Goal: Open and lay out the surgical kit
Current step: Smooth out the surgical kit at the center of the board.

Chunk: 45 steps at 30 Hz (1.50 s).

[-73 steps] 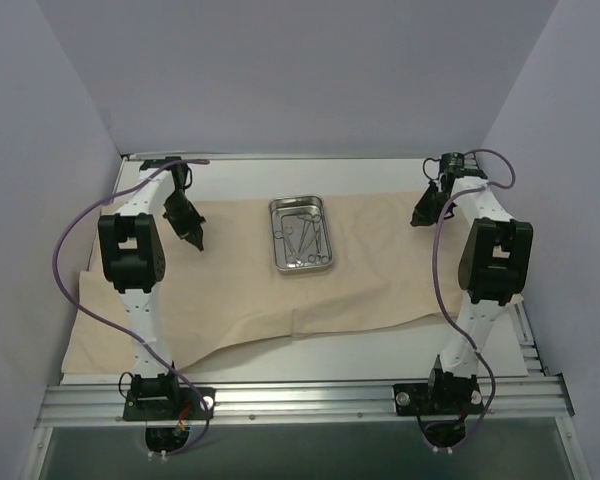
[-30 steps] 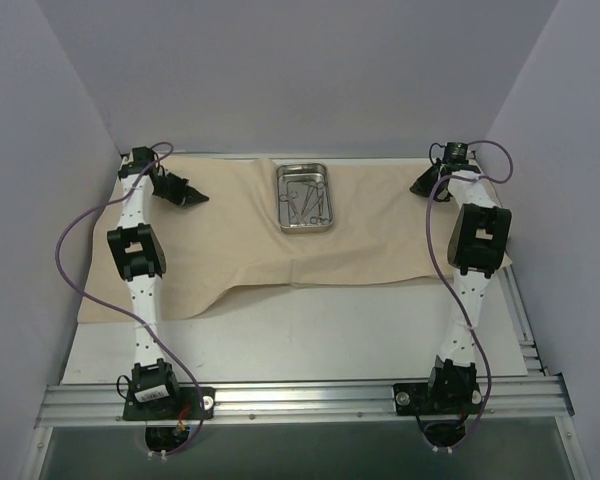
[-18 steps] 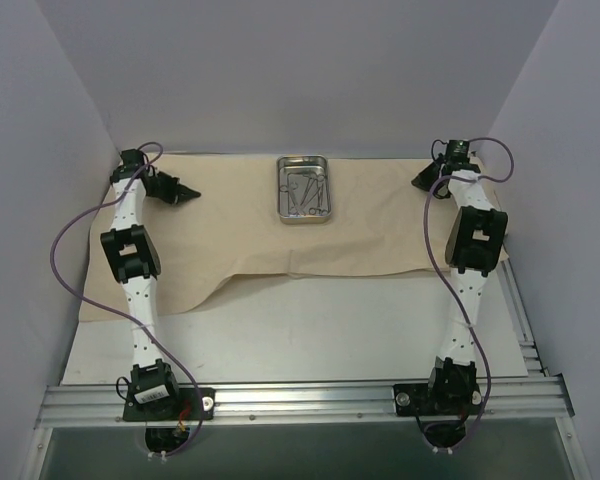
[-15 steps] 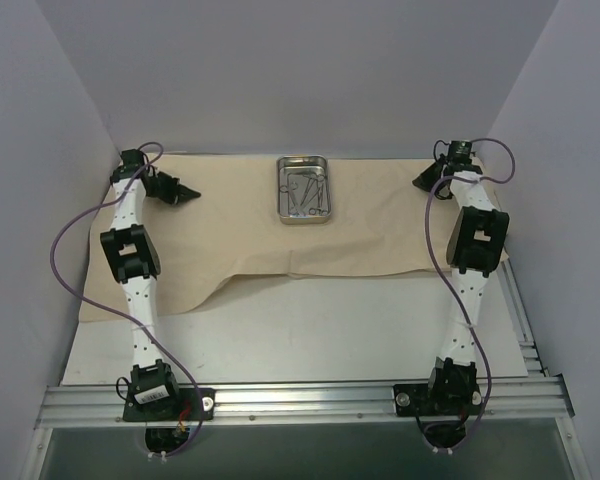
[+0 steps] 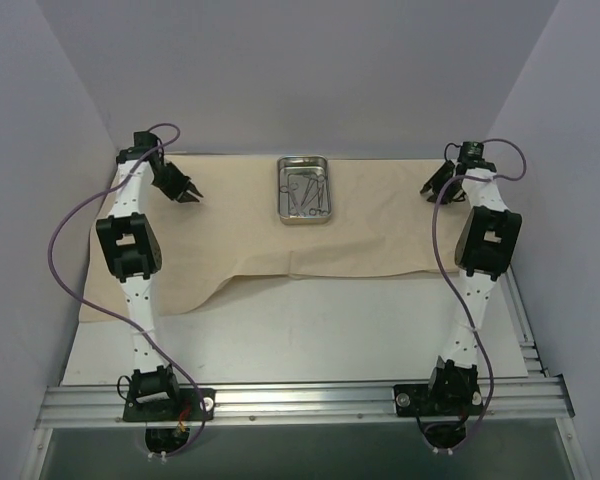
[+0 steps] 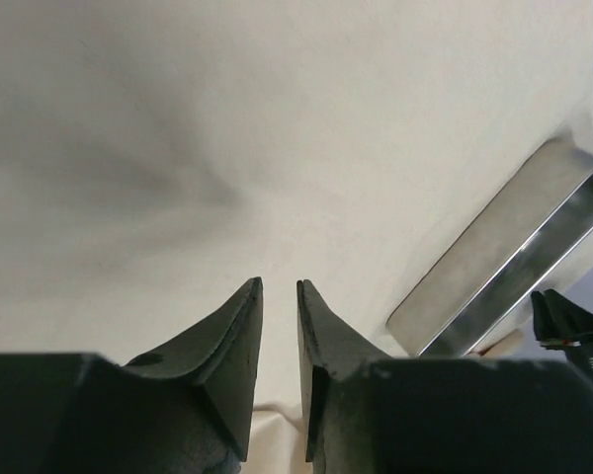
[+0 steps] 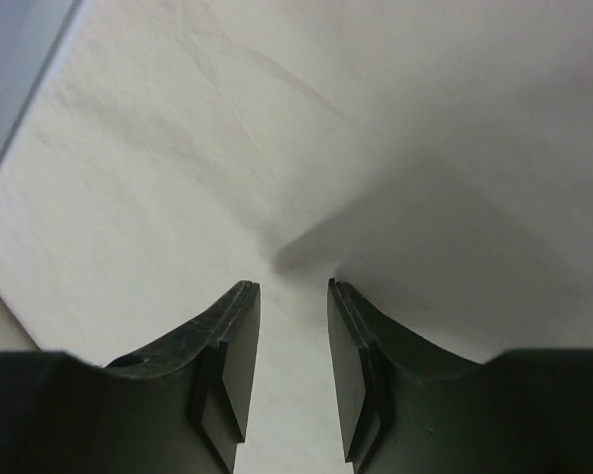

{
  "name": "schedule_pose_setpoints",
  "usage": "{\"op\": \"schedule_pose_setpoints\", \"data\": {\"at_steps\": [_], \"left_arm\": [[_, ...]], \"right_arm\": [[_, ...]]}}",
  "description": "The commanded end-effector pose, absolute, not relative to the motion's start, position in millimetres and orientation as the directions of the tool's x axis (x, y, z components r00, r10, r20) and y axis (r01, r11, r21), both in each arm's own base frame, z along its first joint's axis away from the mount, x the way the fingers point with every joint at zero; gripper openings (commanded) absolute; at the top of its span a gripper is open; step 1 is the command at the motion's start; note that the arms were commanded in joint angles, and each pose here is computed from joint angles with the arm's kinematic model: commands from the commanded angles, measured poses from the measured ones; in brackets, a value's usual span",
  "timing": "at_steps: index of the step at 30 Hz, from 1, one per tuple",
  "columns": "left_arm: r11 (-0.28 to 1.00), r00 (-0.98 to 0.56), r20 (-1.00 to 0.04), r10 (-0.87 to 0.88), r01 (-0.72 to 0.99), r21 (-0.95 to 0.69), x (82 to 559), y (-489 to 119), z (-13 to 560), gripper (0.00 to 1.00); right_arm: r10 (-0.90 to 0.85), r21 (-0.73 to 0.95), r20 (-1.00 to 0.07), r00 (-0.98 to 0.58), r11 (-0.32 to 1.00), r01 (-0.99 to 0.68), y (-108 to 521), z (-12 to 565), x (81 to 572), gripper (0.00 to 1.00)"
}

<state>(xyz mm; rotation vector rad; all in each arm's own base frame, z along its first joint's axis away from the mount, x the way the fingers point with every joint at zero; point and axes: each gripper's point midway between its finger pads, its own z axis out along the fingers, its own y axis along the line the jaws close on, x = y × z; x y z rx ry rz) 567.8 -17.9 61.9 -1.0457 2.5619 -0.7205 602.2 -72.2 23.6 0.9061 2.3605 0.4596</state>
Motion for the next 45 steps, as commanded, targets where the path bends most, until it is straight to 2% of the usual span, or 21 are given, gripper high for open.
{"op": "schedule_pose_setpoints", "data": {"at_steps": [1,6,12,16,21,26,29,31,34,36,37,39,40,42,43,45], "left_arm": [[0.745,-0.788,-0.12,-0.604,-0.505,-0.435,533.0,-34.3,77.3,0.28],[0.806,-0.843,-0.099,-0.528,-0.462,-0.369,503.1,-58.8,61.2,0.23],[0.831,-0.866,-0.07,-0.495,-0.449,-0.328,486.7,-59.7,41.3,0.22],[0.848,-0.884,-0.05,-0.465,-0.429,-0.31,474.6,-73.3,33.3,0.22],[0.861,-0.892,-0.048,-0.45,-0.419,-0.289,459.3,-69.7,39.8,0.21],[0.875,-0.902,-0.045,-0.43,-0.403,-0.269,431.2,-68.1,53.2,0.21],[0.893,-0.912,-0.055,-0.406,-0.383,-0.237,414.7,-68.2,56.6,0.21],[0.904,-0.919,-0.057,-0.391,-0.372,-0.21,407.7,-67.8,53.9,0.21],[0.913,-0.925,-0.005,-0.379,-0.374,-0.163,390.0,-65.0,43.5,0.21],[0.92,-0.924,0.051,-0.379,-0.382,-0.091,370.0,-56.1,34.4,0.19],[0.92,-0.921,0.071,-0.382,-0.387,-0.068,362.6,-53.0,31.4,0.18],[0.916,-0.911,0.122,-0.394,-0.4,-0.031,340.9,-47.0,25.6,0.16],[0.908,-0.9,0.143,-0.412,-0.419,-0.022,332.3,-45.6,25.0,0.14],[0.897,-0.893,0.137,-0.429,-0.439,-0.048,323.3,-46.4,33.0,0.12],[0.894,-0.885,0.164,-0.436,-0.447,-0.033,307.5,-46.8,28.8,0.12],[0.889,-0.883,0.15,-0.444,-0.455,-0.047,297.8,-47.6,36.2,0.11]], "right_arm": [[0.677,0.354,-0.323,-0.661,0.734,0.579,-91.8,42.4,536.7,0.34],[0.67,0.26,-0.249,-0.699,0.742,0.618,-103.3,18.4,485.4,0.28],[0.672,0.172,-0.198,-0.714,0.741,0.65,-117.0,4.9,438.8,0.21],[0.647,0.077,-0.21,-0.733,0.758,0.647,-124.5,26.4,401.6,0.21],[0.712,-0.132,-0.119,-0.692,0.68,0.721,-139.5,30.0,305.3,0.16],[0.744,-0.235,-0.192,-0.64,0.598,0.766,-164.8,84.1,245.9,0.16],[0.744,-0.194,-0.238,-0.624,0.593,0.782,-161.1,96.0,248.2,0.18],[0.749,-0.076,-0.235,-0.619,0.621,0.78,-148.3,88.5,273.4,0.24],[0.732,0.051,-0.205,-0.65,0.671,0.74,-120.7,77.3,311.2,0.27],[0.705,0.096,-0.228,-0.672,0.703,0.705,-109.2,81.8,339.3,0.28],[0.67,0.119,-0.201,-0.715,0.741,0.661,-87.0,74.6,352.9,0.27],[0.629,0.172,-0.233,-0.741,0.777,0.605,-65.7,83.6,382.2,0.27],[0.609,0.217,-0.216,-0.763,0.792,0.571,-47.5,81.5,391.8,0.28],[0.552,0.277,-0.233,-0.8,0.827,0.49,-9.5,84.8,409.8,0.28],[0.531,0.301,-0.221,-0.818,0.835,0.461,4.6,80.6,412.4,0.27],[0.464,0.336,-0.201,-0.863,0.86,0.385,41.5,76.6,412.8,0.27]]}}
